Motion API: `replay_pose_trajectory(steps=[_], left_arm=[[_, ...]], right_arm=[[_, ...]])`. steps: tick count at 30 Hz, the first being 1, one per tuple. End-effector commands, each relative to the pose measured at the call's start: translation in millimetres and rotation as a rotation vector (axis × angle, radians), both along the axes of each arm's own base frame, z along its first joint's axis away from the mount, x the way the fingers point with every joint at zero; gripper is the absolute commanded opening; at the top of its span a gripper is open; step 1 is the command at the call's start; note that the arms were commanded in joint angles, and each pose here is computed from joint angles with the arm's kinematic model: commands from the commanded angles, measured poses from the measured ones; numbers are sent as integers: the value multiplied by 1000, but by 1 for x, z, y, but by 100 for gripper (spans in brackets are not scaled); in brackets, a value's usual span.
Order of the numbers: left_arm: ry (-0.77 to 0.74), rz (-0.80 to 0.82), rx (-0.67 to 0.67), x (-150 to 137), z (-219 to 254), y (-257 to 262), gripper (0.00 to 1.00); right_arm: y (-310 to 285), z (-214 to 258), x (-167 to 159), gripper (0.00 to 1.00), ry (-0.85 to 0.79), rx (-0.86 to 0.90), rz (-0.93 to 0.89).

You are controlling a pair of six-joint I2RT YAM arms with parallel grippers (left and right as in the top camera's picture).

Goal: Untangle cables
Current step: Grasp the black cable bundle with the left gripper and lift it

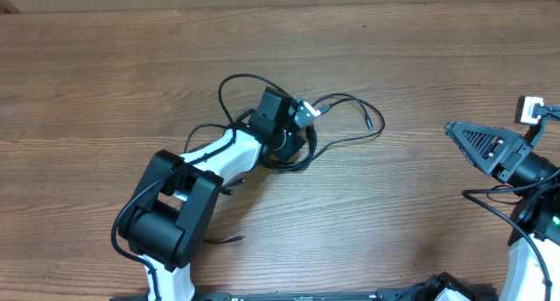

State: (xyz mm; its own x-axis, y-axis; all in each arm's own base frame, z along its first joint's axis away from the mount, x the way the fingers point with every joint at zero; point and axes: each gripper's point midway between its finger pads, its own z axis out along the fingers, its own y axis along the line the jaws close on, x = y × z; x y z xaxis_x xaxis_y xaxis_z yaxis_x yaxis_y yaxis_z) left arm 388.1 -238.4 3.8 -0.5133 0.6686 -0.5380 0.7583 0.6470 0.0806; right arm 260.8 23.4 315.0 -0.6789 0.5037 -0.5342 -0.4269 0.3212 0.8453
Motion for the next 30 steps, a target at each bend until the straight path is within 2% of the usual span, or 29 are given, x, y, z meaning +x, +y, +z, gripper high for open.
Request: replay_pose_trajectory(steps=[1,5,9,11,12,16,19,24,28,30], left_arm=[[102,-57,-27,-22,-23,-7,50],[130,-62,-24,-28,-25,-6,47],[146,-60,-16,-31,-27,-4,33],[145,-60,-16,-31,-27,-3,8],[144,-59,-16,-31,-27,-3,4],[129,-37,-39,-22,-13,-8,4],[75,-39,-80,-7,28,-18,4],[-62,-76,-195,9,136,-36,4],[-205,-92,-303,9,227,-41,4],[-252,-85,-339,5,256,-38,4]], right_arm=[[5,6,-5,97,-29,-13,37],[5,6,-5,97,-29,-13,37],[5,6,-5,96,-29,-13,37],[5,6,-5,96,-29,-12,37],[5,6,-5,96,-29,-12,37],[5,5,-5,90,-14,-2,37],[5,5,-5,89,-7,4,37],[17,6,-7,87,26,26,84],[49,12,-13,86,39,29,209],[62,14,-15,86,46,30,257]])
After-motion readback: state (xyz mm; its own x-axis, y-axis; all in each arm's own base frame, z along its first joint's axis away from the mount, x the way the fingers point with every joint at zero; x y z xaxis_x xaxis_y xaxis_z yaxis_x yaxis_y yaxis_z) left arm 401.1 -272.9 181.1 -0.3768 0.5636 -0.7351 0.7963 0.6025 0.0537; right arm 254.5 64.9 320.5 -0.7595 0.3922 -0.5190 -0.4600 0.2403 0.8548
